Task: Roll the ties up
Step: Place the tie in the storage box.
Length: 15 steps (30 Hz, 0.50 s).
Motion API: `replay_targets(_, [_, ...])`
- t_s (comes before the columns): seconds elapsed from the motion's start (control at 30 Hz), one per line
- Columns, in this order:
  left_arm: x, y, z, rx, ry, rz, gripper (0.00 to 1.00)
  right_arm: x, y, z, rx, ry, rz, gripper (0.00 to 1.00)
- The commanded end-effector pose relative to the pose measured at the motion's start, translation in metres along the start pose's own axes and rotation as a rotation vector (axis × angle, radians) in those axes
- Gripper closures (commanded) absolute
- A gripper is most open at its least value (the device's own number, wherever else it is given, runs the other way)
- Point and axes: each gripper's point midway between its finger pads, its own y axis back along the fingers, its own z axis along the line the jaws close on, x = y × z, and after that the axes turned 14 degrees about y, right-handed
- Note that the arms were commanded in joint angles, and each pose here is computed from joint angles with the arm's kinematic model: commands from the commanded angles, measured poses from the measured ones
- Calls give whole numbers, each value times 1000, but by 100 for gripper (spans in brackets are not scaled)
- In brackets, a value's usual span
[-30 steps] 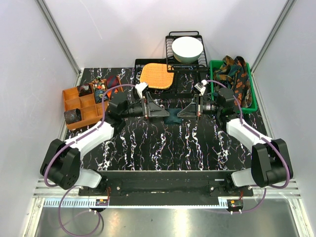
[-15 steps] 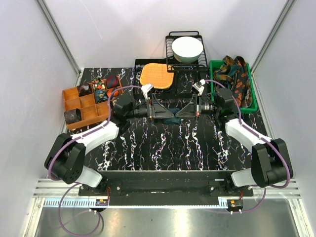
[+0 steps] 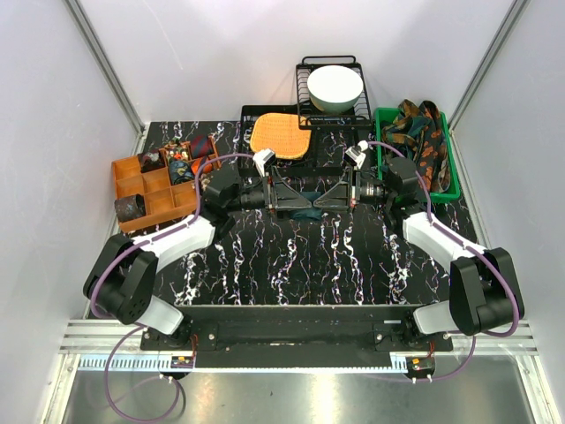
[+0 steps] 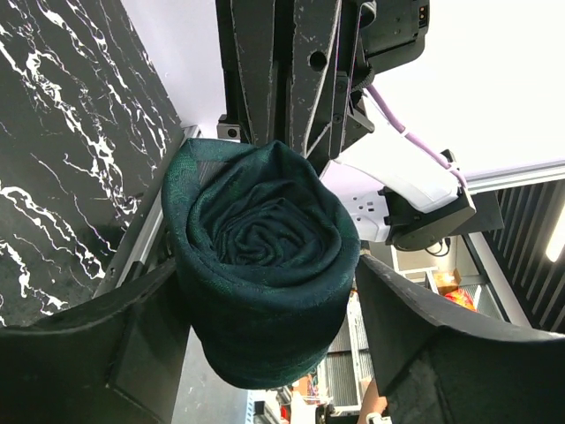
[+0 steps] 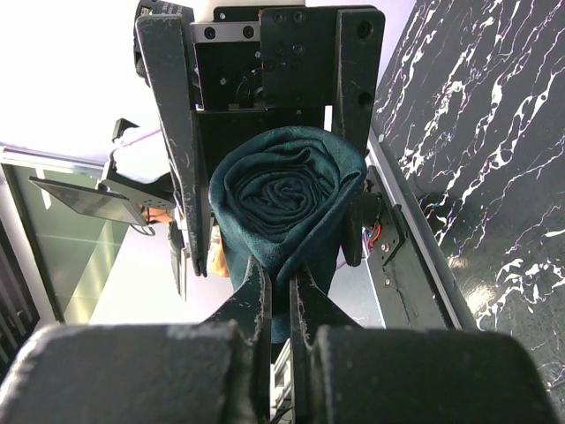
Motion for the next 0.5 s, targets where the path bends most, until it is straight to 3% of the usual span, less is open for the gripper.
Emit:
replay_targets(0.0, [-4,-4,-31,94,-90,-15,27,-4,-5,9,-17,56,-5,100])
replay_targets(0.2, [-3,-5,-31,89,-85,-11,31,-1,-6,8,-11,62,4,100])
replay_targets(0.37, [-4,-5,-32,96,-78,-19,49,2,-7,9,-11,64,10,100])
replay_targets(0.4, [-5,-4,-30,93,-73,-21,57,3,-7,7,-7,59,11,100])
replay_targets(0.47, [-5,-4,-29,94,-73,-22,65,3,-7,7,-4,65,15,100])
